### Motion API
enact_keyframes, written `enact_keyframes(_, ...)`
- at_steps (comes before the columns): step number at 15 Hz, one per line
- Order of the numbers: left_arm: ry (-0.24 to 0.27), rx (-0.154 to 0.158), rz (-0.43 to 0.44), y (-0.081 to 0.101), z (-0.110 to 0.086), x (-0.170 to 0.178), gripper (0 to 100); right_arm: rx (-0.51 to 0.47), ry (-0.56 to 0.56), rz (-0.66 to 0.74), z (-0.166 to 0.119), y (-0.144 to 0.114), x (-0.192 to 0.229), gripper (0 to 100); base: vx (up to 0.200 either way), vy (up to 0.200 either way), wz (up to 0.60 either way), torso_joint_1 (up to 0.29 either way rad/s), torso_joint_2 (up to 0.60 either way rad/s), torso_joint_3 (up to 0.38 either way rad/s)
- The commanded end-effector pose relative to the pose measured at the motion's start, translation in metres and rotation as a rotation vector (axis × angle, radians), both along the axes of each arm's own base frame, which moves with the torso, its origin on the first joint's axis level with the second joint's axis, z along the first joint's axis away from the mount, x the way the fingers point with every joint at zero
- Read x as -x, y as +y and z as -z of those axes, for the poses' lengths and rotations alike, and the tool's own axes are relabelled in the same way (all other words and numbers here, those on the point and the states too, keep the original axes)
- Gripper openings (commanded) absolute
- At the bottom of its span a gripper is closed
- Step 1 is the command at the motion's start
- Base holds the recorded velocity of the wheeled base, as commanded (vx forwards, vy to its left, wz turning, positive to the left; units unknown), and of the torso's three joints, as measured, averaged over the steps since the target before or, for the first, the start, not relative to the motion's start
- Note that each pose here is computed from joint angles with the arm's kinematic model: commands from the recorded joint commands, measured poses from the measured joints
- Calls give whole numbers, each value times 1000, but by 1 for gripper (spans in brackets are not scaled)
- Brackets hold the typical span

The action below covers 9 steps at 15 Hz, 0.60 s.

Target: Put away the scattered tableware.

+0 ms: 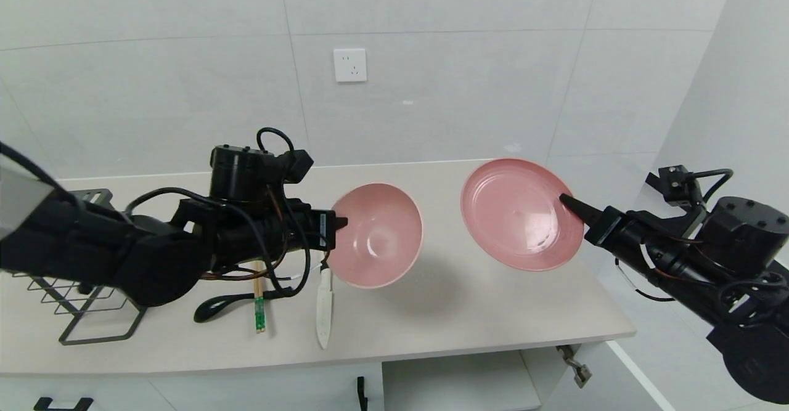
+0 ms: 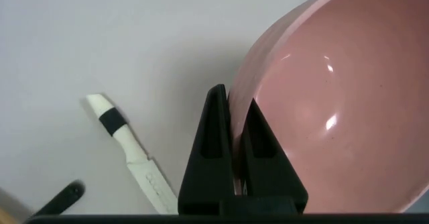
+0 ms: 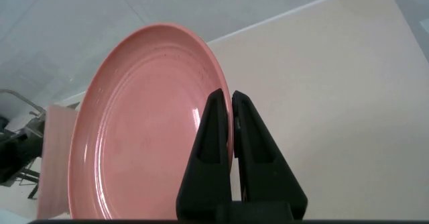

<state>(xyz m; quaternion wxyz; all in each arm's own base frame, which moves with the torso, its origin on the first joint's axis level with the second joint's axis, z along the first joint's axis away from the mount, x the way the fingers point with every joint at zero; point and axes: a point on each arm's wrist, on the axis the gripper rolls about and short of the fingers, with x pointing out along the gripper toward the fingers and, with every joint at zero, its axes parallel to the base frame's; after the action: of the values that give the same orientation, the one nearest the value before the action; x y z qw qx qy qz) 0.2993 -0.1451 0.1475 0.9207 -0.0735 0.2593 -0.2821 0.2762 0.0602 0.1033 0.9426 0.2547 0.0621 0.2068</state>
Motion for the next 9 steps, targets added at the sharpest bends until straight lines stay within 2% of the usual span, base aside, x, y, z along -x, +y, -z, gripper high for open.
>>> enact_keyframes(1,-92,46,-23,28,-36,37,0,-8,-40,1,-11,-1,3,0,0,0,0,0,0,0)
enact_keyframes(2,-134,62,-44,37,-45,44,0,-8,-39,4,-11,-2,3,0,0,0,0,0,0,0)
enact_keyframes(4,-151,79,-54,55,-48,66,0,-10,-49,7,-14,-3,5,0,0,0,0,0,0,0)
enact_keyframes(5,-131,87,-23,59,-42,76,0,-11,-54,3,-16,-2,7,0,0,0,0,0,0,0)
enact_keyframes(6,-146,98,-12,63,-39,87,0,-9,-52,1,-15,-2,8,0,0,0,0,0,0,0)
enact_keyframes(7,-178,101,-5,67,-34,98,0,-9,-52,1,-15,-2,8,0,0,0,0,0,0,0)
enact_keyframes(8,-218,118,-5,70,-30,107,0,-10,-59,4,-16,-3,6,0,0,0,0,0,0,0)
enact_keyframes(9,-228,122,-3,72,-26,113,0,-10,-61,9,-17,-3,5,0,0,0,0,0,0,0)
